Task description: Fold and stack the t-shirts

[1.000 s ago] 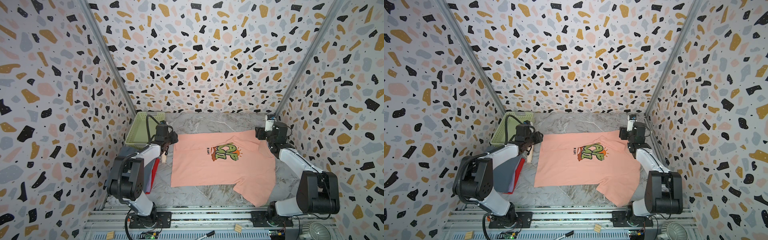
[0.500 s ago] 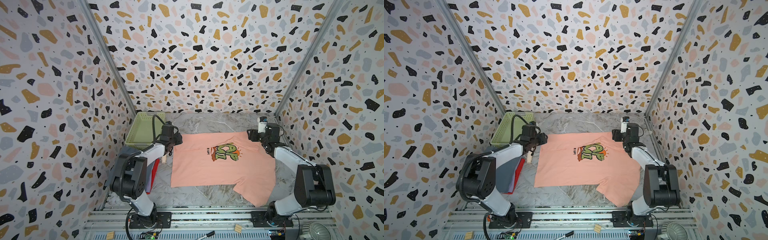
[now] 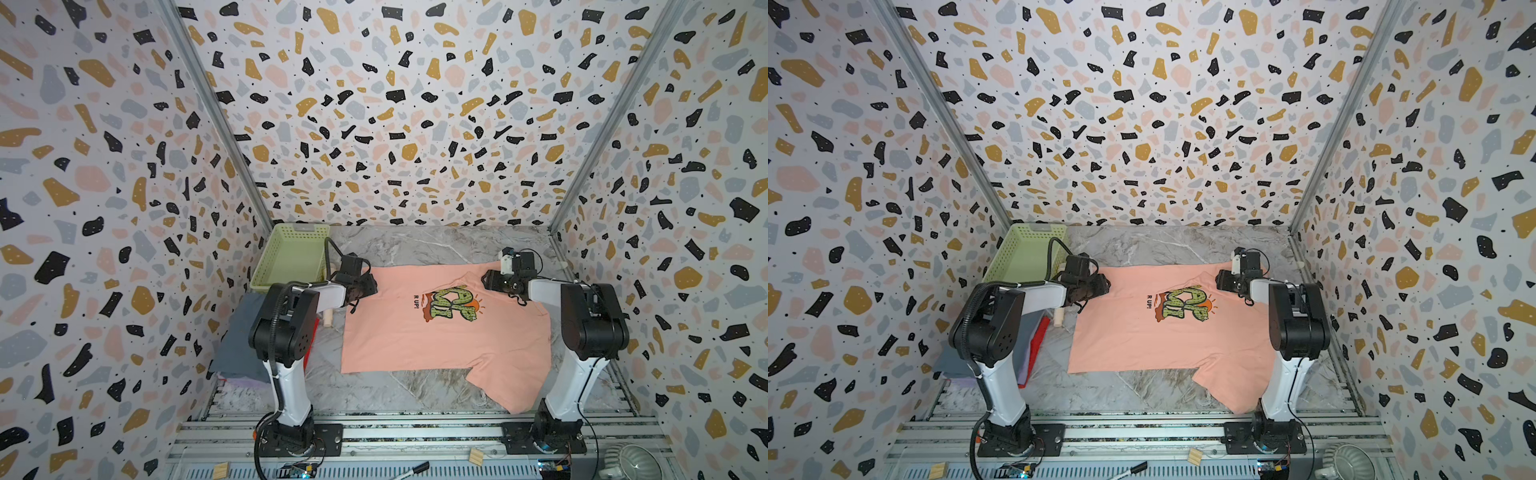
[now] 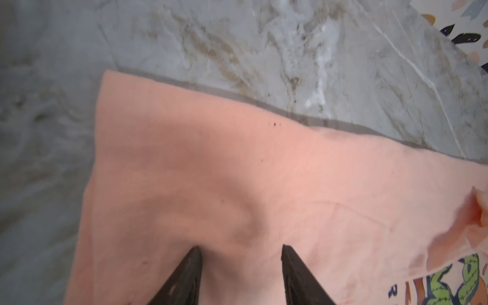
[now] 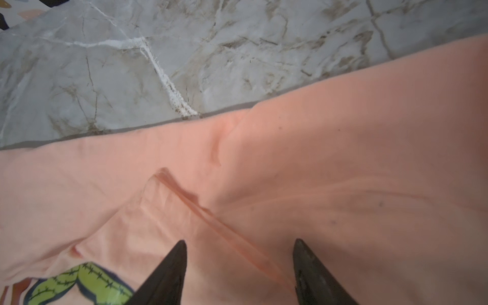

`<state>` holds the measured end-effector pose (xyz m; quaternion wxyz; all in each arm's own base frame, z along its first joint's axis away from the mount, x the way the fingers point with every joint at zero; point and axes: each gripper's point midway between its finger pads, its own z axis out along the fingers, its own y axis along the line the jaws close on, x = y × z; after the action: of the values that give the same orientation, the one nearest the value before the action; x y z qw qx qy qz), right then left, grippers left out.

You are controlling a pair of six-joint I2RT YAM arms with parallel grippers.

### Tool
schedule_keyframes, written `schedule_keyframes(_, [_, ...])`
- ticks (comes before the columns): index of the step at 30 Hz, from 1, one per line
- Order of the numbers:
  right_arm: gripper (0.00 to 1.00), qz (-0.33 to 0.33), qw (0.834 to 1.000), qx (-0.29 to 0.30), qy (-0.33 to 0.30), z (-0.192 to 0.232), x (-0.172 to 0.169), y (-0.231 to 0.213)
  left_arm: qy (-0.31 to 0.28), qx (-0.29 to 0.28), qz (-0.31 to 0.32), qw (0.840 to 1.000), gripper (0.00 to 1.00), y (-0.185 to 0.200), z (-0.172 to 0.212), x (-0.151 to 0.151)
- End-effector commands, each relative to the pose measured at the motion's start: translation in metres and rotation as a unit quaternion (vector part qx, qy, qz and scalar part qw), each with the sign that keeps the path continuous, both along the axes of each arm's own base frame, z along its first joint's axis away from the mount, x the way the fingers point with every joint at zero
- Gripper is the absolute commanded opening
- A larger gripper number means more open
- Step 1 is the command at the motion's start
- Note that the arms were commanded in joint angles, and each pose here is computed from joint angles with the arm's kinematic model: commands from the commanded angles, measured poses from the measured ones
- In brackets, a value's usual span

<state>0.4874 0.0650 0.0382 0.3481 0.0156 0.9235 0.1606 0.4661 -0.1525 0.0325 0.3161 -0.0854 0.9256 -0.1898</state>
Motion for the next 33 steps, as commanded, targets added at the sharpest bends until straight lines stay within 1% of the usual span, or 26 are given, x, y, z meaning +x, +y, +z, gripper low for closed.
schedule_keyframes(1, [0.64,0.008,1.0,0.014,-0.01,0.01,0.026,-0.001,0.017,0.02,0.009,1.0,0.52,0.008,-0.019,0.015])
schedule_keyframes(4, [0.63,-0.006,1.0,0.012,-0.021,0.019,0.052,-0.012,0.023,0.019,0.013,0.999,0.51,0.012,-0.023,0.033])
schedule_keyframes(7, [0.64,0.013,0.998,0.016,-0.052,0.041,0.066,-0.008,0.012,0.01,0.008,1.0,0.51,0.007,-0.013,0.043])
schedule_keyframes(9, [0.64,0.03,0.997,0.017,-0.07,0.059,0.068,0.001,0.006,0.003,0.007,1.0,0.51,0.005,-0.006,0.044])
schedule_keyframes(11, [0.64,0.038,0.996,0.011,-0.076,0.071,0.062,0.014,0.002,-0.003,0.006,1.0,0.51,0.004,-0.001,0.043])
schedule_keyframes(13, [0.64,0.047,0.996,0.001,-0.077,0.075,0.051,0.034,-0.003,-0.005,0.007,1.0,0.51,0.005,0.004,0.04])
schedule_keyframes(17, [0.64,0.059,0.996,-0.006,-0.061,0.065,0.042,0.061,-0.005,-0.012,0.0,1.0,0.51,0.003,0.009,0.036])
schedule_keyframes(21, [0.62,0.04,0.998,-0.02,-0.04,0.049,0.049,0.062,-0.01,-0.016,-0.003,1.0,0.51,0.001,0.014,0.037])
schedule_keyframes(24, [0.57,0.027,0.999,-0.026,-0.028,0.04,0.054,0.061,-0.014,-0.017,-0.004,1.0,0.51,0.0,0.017,0.036])
schedule_keyframes(26, [0.54,0.023,0.999,-0.036,-0.018,0.033,0.053,0.062,-0.018,-0.018,-0.004,1.0,0.51,0.0,0.021,0.037])
schedule_keyframes(31, [0.54,0.027,0.998,-0.06,-0.008,0.018,0.051,0.068,-0.022,-0.019,-0.005,1.0,0.51,0.0,0.025,0.037])
schedule_keyframes(33, [0.51,0.029,0.998,-0.063,-0.001,0.011,0.051,0.069,-0.023,-0.021,-0.006,1.0,0.51,-0.001,0.025,0.036])
